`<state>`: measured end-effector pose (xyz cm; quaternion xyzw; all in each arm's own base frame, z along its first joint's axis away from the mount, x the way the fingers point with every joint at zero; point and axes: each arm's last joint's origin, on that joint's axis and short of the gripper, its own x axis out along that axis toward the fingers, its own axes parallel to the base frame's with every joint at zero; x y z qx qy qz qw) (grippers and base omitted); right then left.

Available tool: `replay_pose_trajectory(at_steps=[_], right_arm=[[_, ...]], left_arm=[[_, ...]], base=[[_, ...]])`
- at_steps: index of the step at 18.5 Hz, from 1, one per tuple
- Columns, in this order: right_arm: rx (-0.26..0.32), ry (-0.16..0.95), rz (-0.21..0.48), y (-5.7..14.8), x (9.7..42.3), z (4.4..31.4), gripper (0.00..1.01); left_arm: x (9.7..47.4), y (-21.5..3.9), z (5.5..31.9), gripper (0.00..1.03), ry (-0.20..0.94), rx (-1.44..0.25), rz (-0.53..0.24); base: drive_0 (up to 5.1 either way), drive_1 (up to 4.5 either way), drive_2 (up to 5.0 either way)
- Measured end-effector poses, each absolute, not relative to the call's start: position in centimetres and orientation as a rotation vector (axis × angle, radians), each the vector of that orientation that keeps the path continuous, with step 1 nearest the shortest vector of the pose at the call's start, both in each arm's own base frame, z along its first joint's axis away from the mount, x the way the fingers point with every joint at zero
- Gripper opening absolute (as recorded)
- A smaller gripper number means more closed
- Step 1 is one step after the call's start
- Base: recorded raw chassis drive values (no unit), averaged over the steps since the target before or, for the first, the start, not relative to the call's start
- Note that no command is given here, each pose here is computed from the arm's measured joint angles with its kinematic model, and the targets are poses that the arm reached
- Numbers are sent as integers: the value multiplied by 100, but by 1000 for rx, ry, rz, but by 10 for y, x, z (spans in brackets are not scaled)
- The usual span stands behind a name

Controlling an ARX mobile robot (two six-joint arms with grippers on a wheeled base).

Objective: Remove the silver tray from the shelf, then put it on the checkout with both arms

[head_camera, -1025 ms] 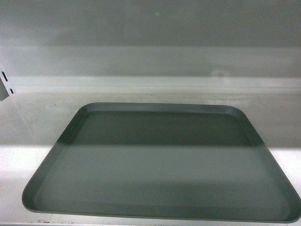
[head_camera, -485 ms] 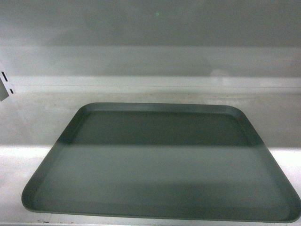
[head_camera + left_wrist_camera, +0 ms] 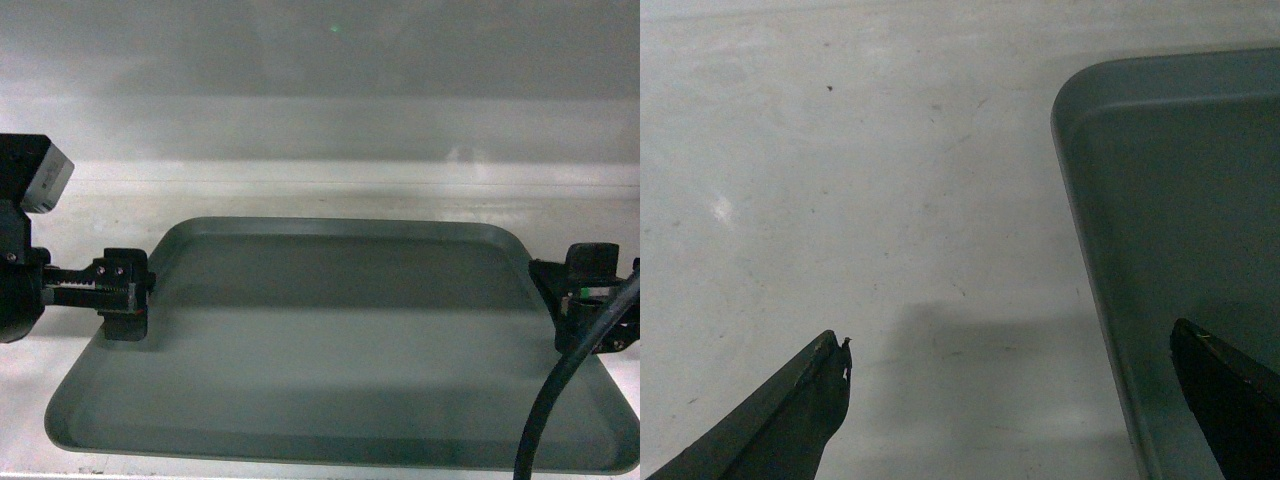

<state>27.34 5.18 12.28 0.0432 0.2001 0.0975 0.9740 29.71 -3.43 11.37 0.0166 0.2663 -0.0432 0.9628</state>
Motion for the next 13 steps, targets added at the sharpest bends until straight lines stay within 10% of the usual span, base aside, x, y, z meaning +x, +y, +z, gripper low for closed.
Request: replay_pose_trajectory(at_steps=[13], right_arm=[[109,481,118,61,311,96,98]], left_arm=[[308,-49,106,98,564,-4,-97]], base=[[0,0,0]])
